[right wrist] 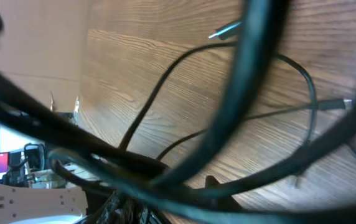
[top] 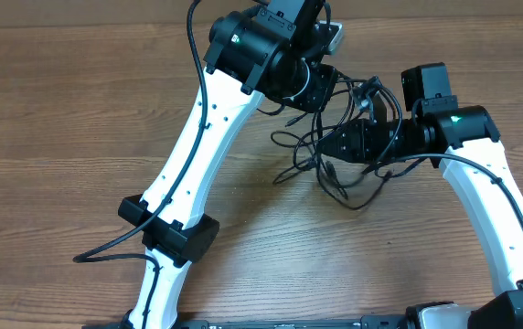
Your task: Untangle cables
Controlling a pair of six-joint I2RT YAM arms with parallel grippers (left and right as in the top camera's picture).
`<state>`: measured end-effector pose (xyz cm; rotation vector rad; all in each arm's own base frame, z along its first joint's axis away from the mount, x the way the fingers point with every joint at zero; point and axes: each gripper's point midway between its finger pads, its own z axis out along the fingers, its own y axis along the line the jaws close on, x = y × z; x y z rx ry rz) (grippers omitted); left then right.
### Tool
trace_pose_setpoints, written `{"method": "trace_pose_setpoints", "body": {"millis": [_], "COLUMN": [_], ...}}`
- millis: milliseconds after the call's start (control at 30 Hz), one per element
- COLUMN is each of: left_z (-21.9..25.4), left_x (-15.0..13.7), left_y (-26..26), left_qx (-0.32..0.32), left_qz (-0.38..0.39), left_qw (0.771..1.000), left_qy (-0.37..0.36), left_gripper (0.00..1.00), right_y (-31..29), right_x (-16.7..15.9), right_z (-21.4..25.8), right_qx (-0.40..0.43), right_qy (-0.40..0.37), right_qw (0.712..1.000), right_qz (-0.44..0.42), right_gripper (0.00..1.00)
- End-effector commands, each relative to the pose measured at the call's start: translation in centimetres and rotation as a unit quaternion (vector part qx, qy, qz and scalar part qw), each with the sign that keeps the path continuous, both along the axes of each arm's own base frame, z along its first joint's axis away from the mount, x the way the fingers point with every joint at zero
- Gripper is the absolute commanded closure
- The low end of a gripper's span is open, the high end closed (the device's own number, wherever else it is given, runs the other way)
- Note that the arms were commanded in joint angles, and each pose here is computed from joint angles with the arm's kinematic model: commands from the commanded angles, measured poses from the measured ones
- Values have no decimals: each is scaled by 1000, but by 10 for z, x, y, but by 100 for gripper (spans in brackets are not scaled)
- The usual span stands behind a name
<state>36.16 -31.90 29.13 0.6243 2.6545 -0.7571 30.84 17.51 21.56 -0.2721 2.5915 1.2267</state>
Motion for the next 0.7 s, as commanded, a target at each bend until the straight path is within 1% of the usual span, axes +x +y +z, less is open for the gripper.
{"method": "trace_pose_setpoints", "body": {"millis": [0,67,100,200,300,433,533,667], "left_z": [7,7,7,6,5,2,-8,-21], "left_x": [-14,-14,-14,-15,-14,-8,2,15], "left_y": [-14,-13,-13,-12,-9,1,24,60], "left_qx": [-41,-40,-39,-36,-35,-21,28,105], "left_qz": [-40,-40,-42,-45,-42,-34,-4,42], "left_qw": [998,998,998,998,998,999,1000,994], "left_qy": [21,21,20,20,22,20,10,-4], "left_gripper": [96,96,96,96,96,96,96,96], "right_y": [4,4,4,5,-2,-24,-46,-83], "right_x": [5,7,8,12,20,34,41,44], "right_z": [13,14,15,16,11,-7,-21,-36], "right_qx": [15,16,17,16,-6,-76,-134,-213], "right_qy": [-22,-27,-30,-40,-35,-21,0,21], "right_qw": [1000,999,999,999,999,992,978,947], "right_qz": [5,5,5,4,-25,-96,-161,-239], "right_gripper": [70,71,73,96,96,96,96,96]}}
